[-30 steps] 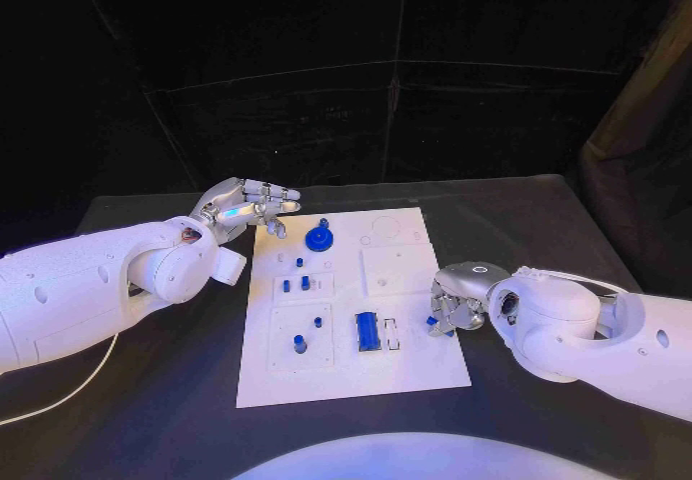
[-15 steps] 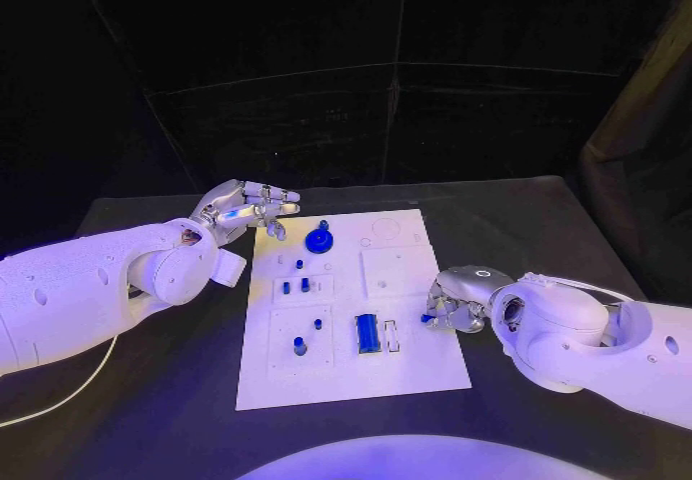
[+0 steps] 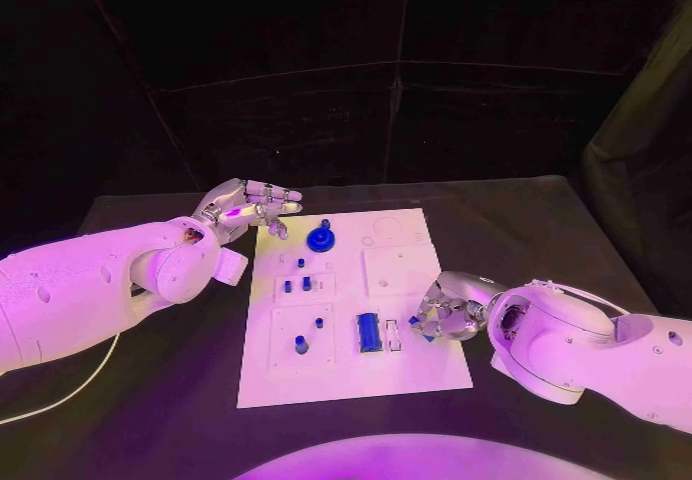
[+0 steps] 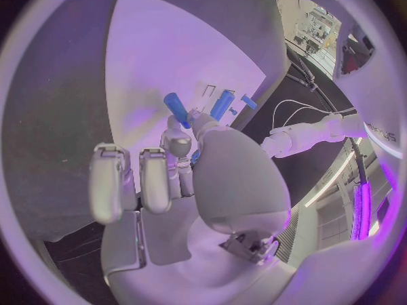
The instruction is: Assemble the parts on the task board
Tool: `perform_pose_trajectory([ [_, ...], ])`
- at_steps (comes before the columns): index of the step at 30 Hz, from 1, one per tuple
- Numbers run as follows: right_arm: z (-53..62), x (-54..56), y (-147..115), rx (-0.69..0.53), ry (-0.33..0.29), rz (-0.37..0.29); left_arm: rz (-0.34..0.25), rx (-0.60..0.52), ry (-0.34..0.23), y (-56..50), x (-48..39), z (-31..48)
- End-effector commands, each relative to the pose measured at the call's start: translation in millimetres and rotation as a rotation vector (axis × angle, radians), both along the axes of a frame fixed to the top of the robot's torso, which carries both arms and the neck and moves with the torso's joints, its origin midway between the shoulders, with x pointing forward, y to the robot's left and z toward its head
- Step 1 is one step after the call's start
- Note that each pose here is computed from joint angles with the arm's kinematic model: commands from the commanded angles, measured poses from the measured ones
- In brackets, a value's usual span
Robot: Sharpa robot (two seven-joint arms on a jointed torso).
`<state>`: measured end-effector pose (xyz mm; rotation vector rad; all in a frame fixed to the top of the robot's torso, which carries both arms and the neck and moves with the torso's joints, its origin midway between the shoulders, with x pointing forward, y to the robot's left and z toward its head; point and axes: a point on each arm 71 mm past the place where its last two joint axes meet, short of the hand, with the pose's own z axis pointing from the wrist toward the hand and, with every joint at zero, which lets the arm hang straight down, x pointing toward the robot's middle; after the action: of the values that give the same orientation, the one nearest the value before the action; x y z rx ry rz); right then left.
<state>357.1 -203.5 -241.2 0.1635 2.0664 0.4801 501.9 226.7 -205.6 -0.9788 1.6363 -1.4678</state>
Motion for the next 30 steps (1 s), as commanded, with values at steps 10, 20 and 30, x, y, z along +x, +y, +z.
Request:
perform_pose_trajectory([
  [10, -7.9, 3.6, 10.0, 0.083, 0.101, -0.056, -0.017, -0.011, 0.003, -3.5, -1.6, 1.3],
  [20, -8.3, 6.4, 22.7, 0.097, 0.084, -0.041, -0.017, -0.012, 0.002, -3.4, -2.0, 1.6],
  [30, -9.3, 6.6, 28.6, 0.087, 0.090, -0.018, -0.018, -0.014, -0.001, -3.1, -1.9, 1.8],
])
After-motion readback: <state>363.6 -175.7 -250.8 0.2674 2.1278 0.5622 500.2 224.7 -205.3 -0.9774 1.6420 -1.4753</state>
